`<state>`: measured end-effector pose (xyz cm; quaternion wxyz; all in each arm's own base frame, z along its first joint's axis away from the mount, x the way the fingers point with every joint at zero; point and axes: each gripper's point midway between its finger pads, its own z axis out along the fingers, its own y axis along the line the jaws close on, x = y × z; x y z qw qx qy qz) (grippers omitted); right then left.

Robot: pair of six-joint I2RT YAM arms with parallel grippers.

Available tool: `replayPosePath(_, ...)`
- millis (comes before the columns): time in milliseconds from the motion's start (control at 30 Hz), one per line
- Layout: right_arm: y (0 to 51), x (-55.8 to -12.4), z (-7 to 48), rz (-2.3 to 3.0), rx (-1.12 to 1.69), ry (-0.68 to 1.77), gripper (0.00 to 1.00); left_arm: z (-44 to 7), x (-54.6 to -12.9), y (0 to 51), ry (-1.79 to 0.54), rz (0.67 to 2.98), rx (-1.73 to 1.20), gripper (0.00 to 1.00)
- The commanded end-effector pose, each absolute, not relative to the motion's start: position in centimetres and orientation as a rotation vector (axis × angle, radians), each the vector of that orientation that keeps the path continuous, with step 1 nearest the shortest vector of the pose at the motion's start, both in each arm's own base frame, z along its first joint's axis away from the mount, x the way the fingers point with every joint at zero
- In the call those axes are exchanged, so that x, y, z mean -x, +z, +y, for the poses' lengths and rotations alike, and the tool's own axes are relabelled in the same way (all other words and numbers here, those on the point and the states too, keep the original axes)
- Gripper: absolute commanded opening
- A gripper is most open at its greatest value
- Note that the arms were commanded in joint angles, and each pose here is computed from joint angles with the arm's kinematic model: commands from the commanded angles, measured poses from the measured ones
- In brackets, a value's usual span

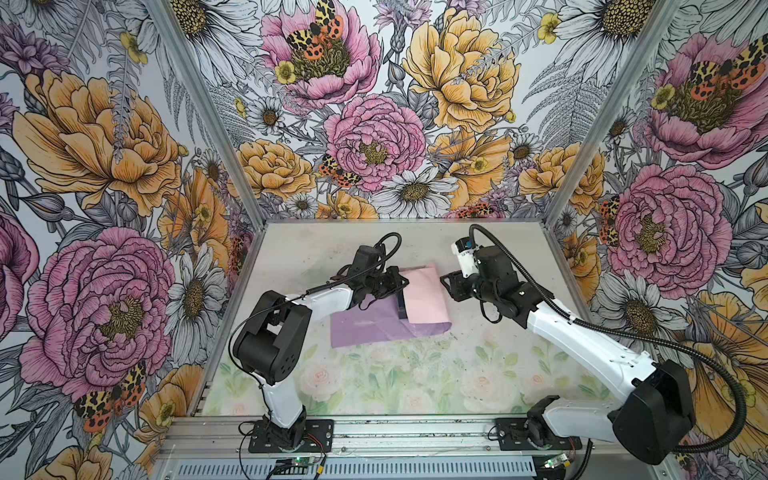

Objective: Wrap the gift box in paper

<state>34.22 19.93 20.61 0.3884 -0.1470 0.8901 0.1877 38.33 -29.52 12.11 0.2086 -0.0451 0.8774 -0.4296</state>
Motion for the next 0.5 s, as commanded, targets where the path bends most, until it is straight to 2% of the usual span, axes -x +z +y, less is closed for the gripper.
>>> replayPosePath(0, 18.7, -35.6, 19.1, 2.379, 0.290, 0.422, 0.43, -28.4, -38.8, 13.7, -1.129, 2.406, 0.094, 0.00)
replayPosePath(400, 13.0, -37.5, 22.2, 2.555, 0.319, 0.520, 0.45, -26.3, -39.1, 12.8, -1.022, 2.451, 0.125, 0.00)
replayPosePath(467, 12.4, -37.4, 22.6, 2.571, 0.330, 0.535, 0.45, -26.1, -39.0, 12.6, -1.008, 2.462, 0.130, 0.03)
